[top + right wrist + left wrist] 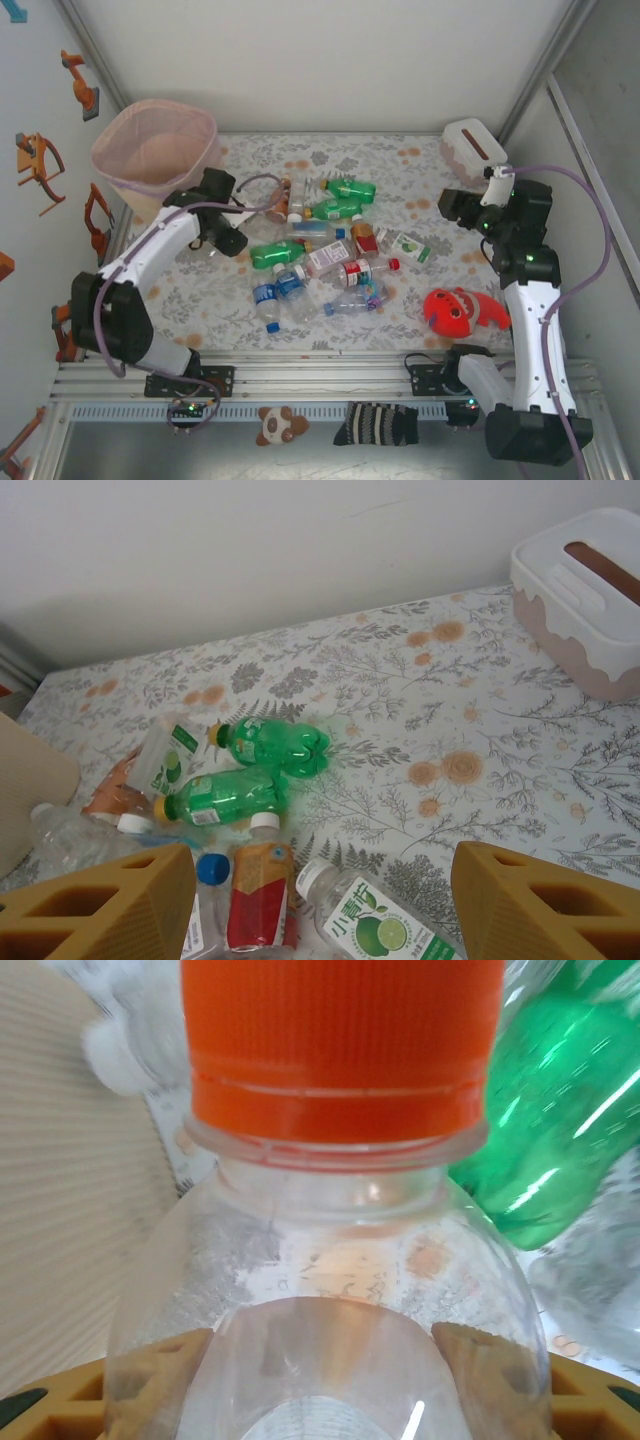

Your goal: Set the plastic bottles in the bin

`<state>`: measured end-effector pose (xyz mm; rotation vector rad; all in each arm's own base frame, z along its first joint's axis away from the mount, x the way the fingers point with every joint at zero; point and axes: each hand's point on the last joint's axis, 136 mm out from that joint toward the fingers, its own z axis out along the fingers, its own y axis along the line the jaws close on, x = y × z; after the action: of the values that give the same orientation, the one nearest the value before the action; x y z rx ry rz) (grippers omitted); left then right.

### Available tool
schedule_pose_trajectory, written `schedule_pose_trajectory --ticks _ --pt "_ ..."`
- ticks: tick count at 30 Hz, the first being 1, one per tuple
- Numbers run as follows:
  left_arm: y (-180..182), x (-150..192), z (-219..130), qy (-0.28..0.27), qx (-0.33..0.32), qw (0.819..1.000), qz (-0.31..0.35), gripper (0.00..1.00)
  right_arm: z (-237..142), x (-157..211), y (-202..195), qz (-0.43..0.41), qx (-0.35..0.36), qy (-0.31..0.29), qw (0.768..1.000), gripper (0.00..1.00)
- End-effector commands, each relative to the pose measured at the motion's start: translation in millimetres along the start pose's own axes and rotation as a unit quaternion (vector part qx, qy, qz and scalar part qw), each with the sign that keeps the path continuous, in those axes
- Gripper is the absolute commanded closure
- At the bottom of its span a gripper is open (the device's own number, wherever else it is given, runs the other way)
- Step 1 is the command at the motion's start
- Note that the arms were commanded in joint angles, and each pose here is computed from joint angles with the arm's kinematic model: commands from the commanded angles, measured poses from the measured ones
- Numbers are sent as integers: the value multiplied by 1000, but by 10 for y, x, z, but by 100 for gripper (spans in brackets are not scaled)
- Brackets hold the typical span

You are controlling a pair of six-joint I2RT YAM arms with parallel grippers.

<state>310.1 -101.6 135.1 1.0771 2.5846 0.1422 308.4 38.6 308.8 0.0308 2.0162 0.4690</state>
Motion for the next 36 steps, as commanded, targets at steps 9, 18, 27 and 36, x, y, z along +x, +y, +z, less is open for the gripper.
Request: schedule_pose_trajectory --ticks 9,18,27,36 --pt "126 -748 -1541 -257 1 965 -48 48 -168 -214 134 -10 -11 -29 999 32" --pt "604 -1018 -2432 -357 -94 922 -112 48 -181 -274 165 -10 -17 -34 999 32" --pt "1254 -1079 -2480 -320 -172 915 -173 47 -175 -285 173 -9 -19 -36 999 32" --pt "1982 -939 -1888 -234 -163 925 -253 48 -172 -259 147 -11 -13 -33 999 32"
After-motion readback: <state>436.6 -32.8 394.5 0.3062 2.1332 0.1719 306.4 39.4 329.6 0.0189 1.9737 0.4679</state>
